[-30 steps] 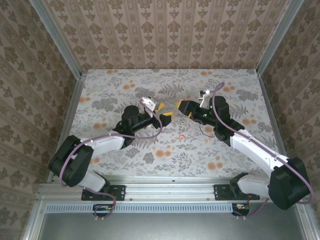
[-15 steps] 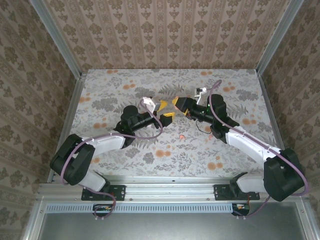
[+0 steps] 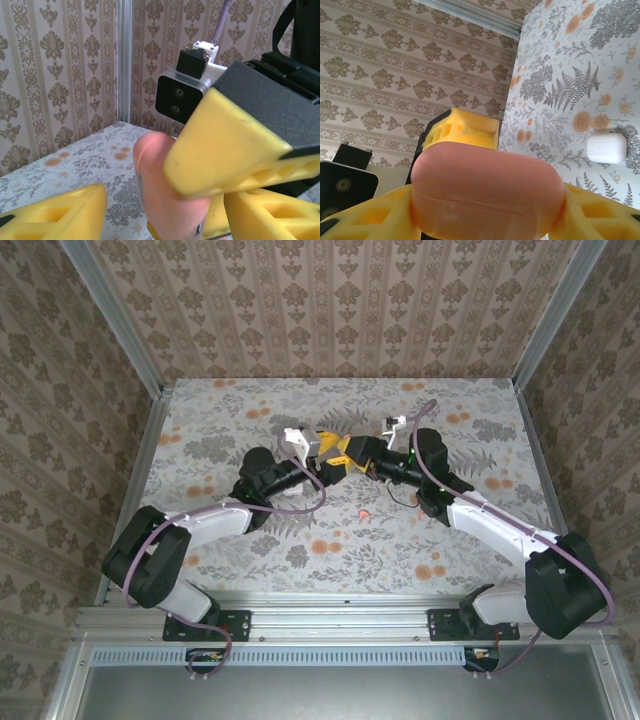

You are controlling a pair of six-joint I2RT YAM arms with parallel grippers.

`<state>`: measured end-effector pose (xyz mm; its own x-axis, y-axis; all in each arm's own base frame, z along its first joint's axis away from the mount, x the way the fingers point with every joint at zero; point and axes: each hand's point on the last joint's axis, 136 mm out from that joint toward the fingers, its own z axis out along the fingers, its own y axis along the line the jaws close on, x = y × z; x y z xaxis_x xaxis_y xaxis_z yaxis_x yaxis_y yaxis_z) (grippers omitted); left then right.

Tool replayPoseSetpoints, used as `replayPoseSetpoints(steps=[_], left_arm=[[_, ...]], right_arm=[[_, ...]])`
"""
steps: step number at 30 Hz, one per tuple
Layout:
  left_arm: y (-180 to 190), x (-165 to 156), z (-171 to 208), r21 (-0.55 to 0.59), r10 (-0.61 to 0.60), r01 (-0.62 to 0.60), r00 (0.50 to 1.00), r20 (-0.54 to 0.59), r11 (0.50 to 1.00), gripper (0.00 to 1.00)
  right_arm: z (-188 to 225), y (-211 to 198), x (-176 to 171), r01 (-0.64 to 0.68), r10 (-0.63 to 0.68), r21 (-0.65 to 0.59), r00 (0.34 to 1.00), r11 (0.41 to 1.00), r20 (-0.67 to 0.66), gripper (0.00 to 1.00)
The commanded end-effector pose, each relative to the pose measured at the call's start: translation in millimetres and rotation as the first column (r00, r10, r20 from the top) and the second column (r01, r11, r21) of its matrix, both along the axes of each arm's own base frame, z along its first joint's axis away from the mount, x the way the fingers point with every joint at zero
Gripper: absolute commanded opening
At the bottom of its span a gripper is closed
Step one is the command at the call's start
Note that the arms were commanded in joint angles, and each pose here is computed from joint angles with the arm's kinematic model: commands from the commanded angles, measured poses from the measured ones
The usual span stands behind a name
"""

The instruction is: Insert wireless bluetooth earbuds into charging case

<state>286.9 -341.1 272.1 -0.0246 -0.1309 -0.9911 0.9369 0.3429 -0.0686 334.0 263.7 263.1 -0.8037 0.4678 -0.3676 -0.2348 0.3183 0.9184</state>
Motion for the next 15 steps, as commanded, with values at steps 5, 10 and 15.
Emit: replayPoseSetpoints(steps=[5, 10, 15], left_arm=[[-3.7, -3.4, 16.2, -0.038, -0.008, 0.009, 0.999, 0.041, 0.999, 0.5], [-3.2, -4.4, 19.6, -0.044, -0.009, 0.011, 0.999, 0.046, 0.999, 0.34], [-2.4, -6.0, 25.3, -0.046, -0.023, 0.025, 0.999, 0.035, 0.999, 0.25]], right_arm=[[23.9, 9.1, -2.9, -0.022, 0.017, 0.071, 0.998, 0.997, 0.063, 0.55], [23.1, 13.0, -7.2, -0.038, 0.034, 0.07, 0.998, 0.997, 0.06, 0.56], [18.1, 10.1, -9.7, -0.031, 0.028, 0.042, 0.997, 0.999, 0.066, 0.58]])
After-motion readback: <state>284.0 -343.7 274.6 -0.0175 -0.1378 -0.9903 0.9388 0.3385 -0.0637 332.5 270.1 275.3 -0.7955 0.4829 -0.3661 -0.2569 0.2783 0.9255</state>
